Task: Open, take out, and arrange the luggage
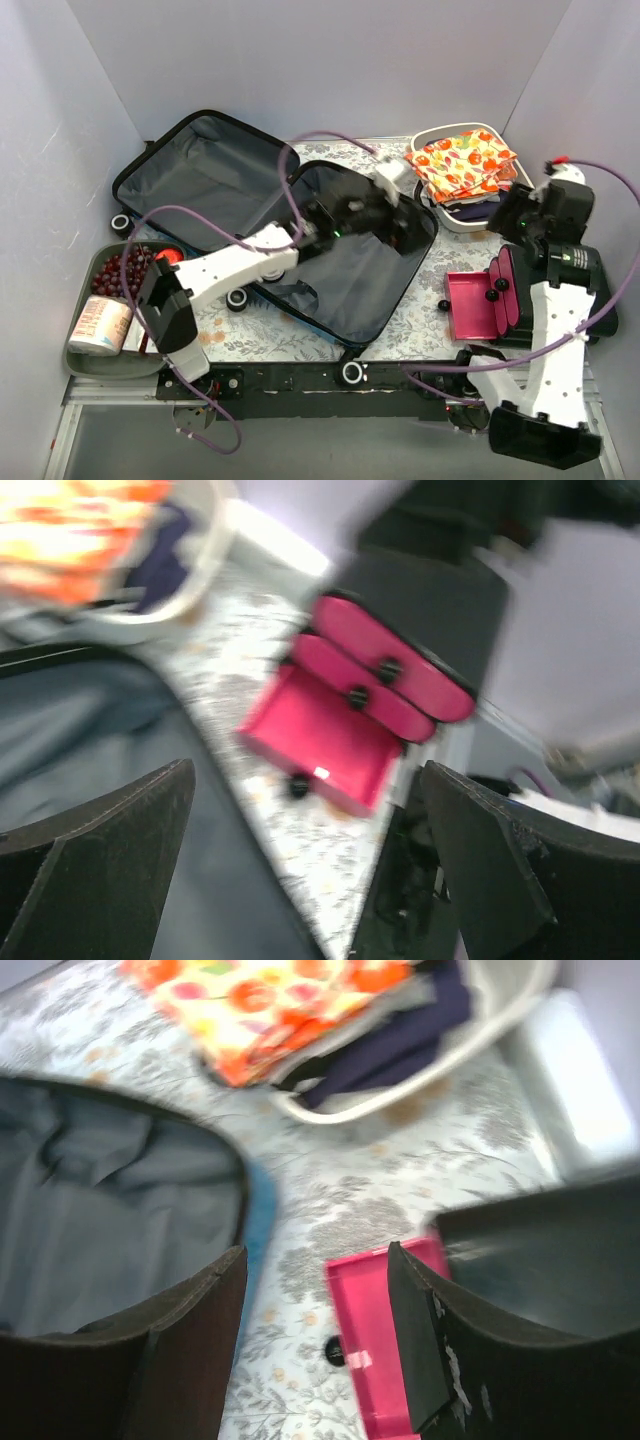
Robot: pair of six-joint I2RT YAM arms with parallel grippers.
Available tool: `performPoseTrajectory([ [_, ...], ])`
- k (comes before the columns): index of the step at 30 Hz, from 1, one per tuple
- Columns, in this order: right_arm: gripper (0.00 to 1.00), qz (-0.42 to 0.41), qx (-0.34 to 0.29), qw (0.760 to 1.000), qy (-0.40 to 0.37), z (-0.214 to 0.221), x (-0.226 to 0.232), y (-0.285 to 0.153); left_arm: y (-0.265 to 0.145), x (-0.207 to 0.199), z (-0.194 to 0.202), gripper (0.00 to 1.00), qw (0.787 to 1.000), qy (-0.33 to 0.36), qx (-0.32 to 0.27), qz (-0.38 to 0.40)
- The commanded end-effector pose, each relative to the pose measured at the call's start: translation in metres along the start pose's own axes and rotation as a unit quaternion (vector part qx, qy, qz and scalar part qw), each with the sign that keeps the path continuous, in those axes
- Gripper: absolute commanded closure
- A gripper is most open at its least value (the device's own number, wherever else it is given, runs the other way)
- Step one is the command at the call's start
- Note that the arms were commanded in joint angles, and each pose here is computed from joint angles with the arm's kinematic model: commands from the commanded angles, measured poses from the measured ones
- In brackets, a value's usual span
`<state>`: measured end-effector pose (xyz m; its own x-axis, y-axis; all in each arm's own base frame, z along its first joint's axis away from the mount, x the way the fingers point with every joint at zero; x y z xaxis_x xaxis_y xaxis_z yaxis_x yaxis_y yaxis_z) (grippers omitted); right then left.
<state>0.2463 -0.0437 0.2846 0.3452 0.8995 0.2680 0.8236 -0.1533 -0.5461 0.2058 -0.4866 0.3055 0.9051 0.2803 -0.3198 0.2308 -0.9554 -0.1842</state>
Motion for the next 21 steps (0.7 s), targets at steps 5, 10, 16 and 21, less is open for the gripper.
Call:
performPoseTrajectory([
  [5, 0.34, -0.146, 0.061, 0.972, -0.171, 0.046, 0.139, 0.03, -0.132, 0.16, -0.022, 0.02, 0.938, -0.206, -0.032, -0.276],
  [10, 0.28, -0.263, 0.123, 0.925, -0.246, 0.118, 0.206, 0.059, -0.202, 0.227, 0.01, 0.02, 0.875, -0.266, -0.015, -0.404],
  [16, 0.1, -0.388, 0.097, 0.87, -0.287, 0.162, 0.246, 0.077, -0.227, 0.272, 0.009, 0.02, 0.855, -0.342, -0.045, -0.387],
  [21, 0.07, -0.445, 0.13, 0.809, -0.36, 0.204, 0.25, 0.089, -0.227, 0.316, -0.008, 0.02, 0.856, -0.316, -0.045, -0.407],
])
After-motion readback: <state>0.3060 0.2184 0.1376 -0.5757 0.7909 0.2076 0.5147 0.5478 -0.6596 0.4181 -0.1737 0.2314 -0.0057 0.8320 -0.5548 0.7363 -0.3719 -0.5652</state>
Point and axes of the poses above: each gripper's point midway between its finger pads, its own y axis out along the fingers, its own x axis along the line the jaws close on, z = x × y, the point moved 1 cm from there along -y, back along the fingers, and after that the axes turned 3 degrees about y, right-handed, at the moved point
